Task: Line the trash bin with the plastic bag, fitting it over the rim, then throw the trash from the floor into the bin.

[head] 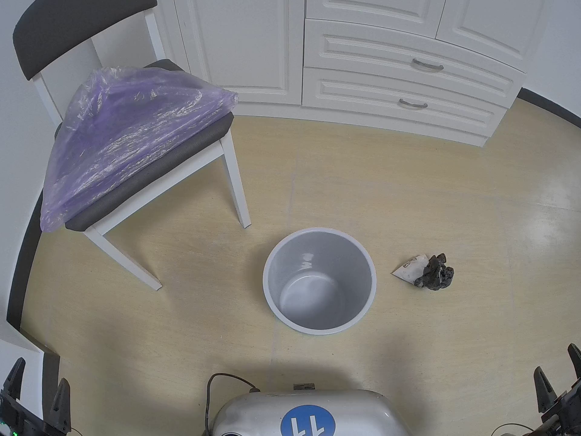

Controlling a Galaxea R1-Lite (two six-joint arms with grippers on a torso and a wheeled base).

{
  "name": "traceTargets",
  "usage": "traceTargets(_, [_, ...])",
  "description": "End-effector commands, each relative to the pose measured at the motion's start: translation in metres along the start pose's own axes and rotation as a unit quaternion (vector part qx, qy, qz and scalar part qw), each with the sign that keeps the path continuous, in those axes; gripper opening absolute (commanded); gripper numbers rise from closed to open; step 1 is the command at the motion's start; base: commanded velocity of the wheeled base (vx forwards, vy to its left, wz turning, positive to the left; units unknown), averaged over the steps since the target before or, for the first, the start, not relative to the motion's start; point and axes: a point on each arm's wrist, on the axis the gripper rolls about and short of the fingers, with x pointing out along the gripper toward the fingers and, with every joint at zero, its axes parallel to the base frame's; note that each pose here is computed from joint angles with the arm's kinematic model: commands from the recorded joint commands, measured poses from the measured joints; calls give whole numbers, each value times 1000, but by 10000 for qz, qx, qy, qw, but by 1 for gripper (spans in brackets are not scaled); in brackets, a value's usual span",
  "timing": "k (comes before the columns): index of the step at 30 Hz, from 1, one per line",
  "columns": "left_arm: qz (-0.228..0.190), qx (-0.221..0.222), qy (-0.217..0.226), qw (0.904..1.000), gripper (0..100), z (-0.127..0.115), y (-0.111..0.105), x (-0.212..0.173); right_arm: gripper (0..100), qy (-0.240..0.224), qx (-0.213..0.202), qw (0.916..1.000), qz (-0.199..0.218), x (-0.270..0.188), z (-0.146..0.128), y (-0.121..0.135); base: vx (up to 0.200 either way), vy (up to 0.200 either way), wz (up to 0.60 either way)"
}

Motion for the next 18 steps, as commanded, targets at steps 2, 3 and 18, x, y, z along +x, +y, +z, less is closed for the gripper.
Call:
traceTargets(2, [4,6,4,10000,100,-5,0,0,100,-187,-15,9998,-92,-3,-6,0,0,0,0])
traceTargets(3, [4,6,4,10000,100,-5,0,0,100,-187,-15,9998,-92,-3,-6,0,0,0,0])
traceTargets(18, [-4,14,4,10000,100,-5,0,0,100,-195,31,9998,-83,-3,-5,0,0,0,0])
